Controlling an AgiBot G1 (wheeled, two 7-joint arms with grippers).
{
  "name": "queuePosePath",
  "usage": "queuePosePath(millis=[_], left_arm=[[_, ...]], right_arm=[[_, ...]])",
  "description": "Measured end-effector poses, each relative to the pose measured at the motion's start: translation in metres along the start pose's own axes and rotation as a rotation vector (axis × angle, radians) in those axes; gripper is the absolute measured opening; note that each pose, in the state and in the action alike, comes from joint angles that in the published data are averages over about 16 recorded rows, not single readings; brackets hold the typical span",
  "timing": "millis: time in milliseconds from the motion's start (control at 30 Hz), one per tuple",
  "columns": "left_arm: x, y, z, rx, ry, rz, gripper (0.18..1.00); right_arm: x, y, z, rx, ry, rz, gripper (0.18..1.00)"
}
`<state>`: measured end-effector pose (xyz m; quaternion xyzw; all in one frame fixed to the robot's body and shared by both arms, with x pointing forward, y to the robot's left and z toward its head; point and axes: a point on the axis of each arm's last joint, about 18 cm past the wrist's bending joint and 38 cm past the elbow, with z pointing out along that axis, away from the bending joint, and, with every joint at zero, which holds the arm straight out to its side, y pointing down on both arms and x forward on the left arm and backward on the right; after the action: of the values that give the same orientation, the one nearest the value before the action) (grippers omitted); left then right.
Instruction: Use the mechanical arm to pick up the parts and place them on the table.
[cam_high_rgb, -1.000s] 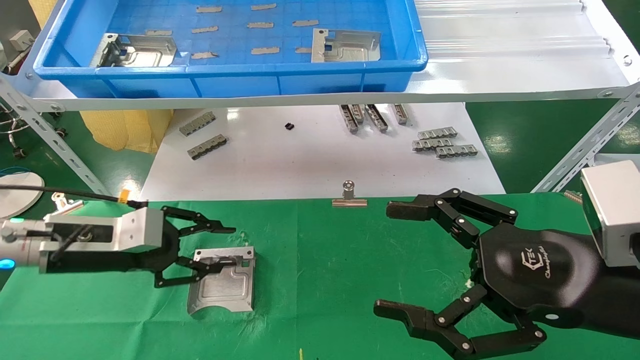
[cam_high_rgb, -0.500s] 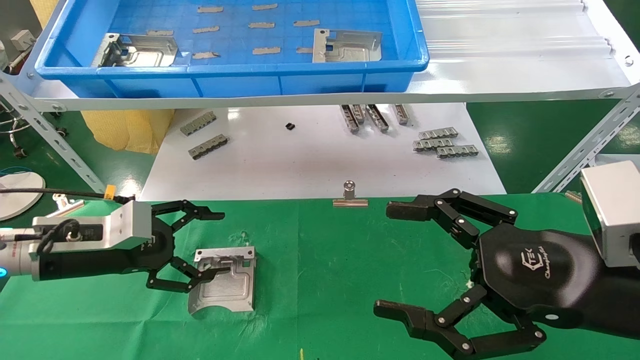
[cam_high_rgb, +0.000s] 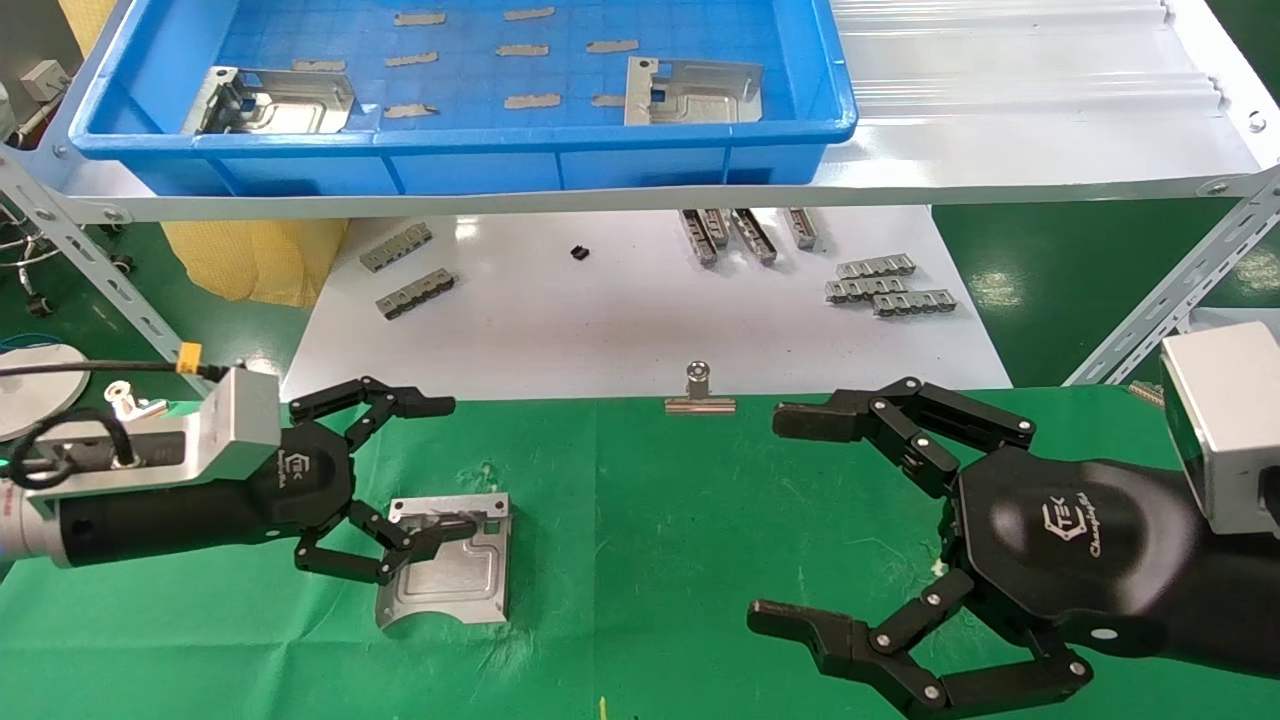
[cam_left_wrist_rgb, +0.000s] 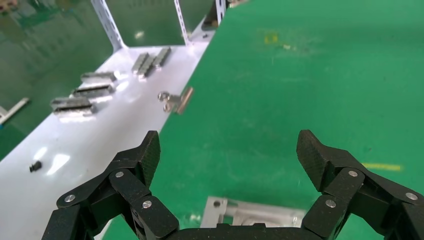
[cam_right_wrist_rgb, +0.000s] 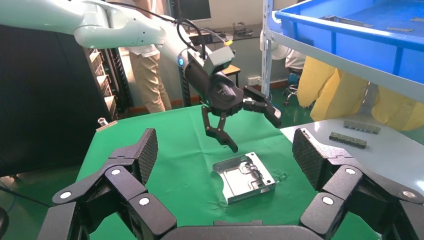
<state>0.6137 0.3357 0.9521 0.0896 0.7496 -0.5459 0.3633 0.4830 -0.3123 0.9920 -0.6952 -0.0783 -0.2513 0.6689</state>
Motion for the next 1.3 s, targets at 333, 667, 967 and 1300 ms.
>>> queuePosePath(millis=[333, 667, 967, 1300], left_arm=[[0.011, -0.021, -0.004, 0.080, 0.005, -0.050, 1.000], [0.026, -0.045, -0.012, 0.148, 0.024, -0.094, 1.001], [0.042, -0.070, -0.020, 0.197, 0.053, -0.129, 1.001], [0.065, -0.098, -0.030, 0.235, 0.100, -0.165, 1.001]], right_arm=[[0.000, 0.000, 0.000, 0.000, 0.000, 0.000, 1.000], [0.000, 0.000, 0.000, 0.000, 0.000, 0.000, 1.000], [0.000, 0.000, 0.000, 0.000, 0.000, 0.000, 1.000], [0.000, 0.000, 0.000, 0.000, 0.000, 0.000, 1.000]])
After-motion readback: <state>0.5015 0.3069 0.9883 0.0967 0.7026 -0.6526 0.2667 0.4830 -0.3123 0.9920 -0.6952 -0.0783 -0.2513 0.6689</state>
